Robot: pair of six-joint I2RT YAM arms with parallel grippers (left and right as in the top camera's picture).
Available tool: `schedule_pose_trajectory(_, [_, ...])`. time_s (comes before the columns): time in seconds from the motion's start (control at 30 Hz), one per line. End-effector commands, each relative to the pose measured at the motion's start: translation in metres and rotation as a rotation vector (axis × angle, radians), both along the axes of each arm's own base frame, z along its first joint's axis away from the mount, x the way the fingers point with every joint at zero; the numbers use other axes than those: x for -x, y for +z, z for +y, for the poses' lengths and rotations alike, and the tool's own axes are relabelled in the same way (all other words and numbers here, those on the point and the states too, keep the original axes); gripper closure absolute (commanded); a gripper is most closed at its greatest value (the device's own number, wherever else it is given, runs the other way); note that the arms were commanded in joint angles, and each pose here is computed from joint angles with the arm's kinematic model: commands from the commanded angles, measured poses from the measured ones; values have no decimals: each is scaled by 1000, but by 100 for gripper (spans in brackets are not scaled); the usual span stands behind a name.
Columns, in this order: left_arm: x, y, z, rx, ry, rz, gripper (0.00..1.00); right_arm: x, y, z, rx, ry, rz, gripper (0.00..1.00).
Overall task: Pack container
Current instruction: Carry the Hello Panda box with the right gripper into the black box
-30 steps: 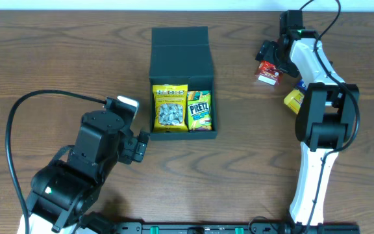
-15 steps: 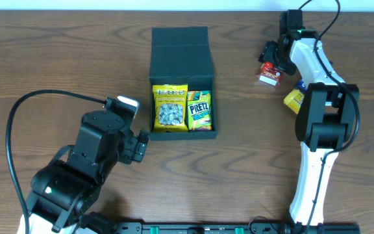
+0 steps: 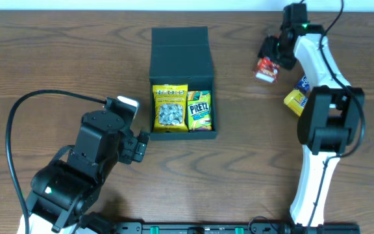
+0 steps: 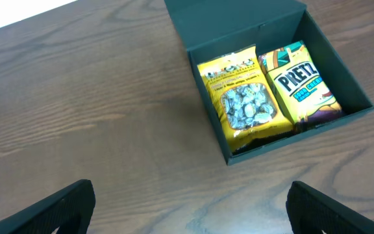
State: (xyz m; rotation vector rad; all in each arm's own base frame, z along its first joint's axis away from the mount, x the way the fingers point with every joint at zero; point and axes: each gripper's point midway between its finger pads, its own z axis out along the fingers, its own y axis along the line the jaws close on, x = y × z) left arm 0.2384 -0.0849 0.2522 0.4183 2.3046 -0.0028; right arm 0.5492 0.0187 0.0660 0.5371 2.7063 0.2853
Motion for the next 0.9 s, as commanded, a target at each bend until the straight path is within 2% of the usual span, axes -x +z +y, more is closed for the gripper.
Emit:
schedule_pose_trajectory(0.0, [0, 3, 0, 9, 4, -7, 5, -5, 92, 40, -122, 118, -181, 34])
schedule_pose_trajectory(0.2, [0, 3, 0, 9, 4, -7, 5, 18, 138, 94, -263, 259, -225, 35])
schedule_pose_trajectory(0.37, [0, 3, 0, 9, 4, -7, 5, 52, 143, 151, -321, 406, -163, 36])
schedule_pose_trajectory(0.6, [0, 3, 0, 9, 4, -7, 5, 96, 124, 215, -212, 557, -69, 35])
schedule_pose_trajectory(0.87, [0, 3, 0, 9, 4, -7, 5, 140, 88, 236, -51, 567, 102, 37])
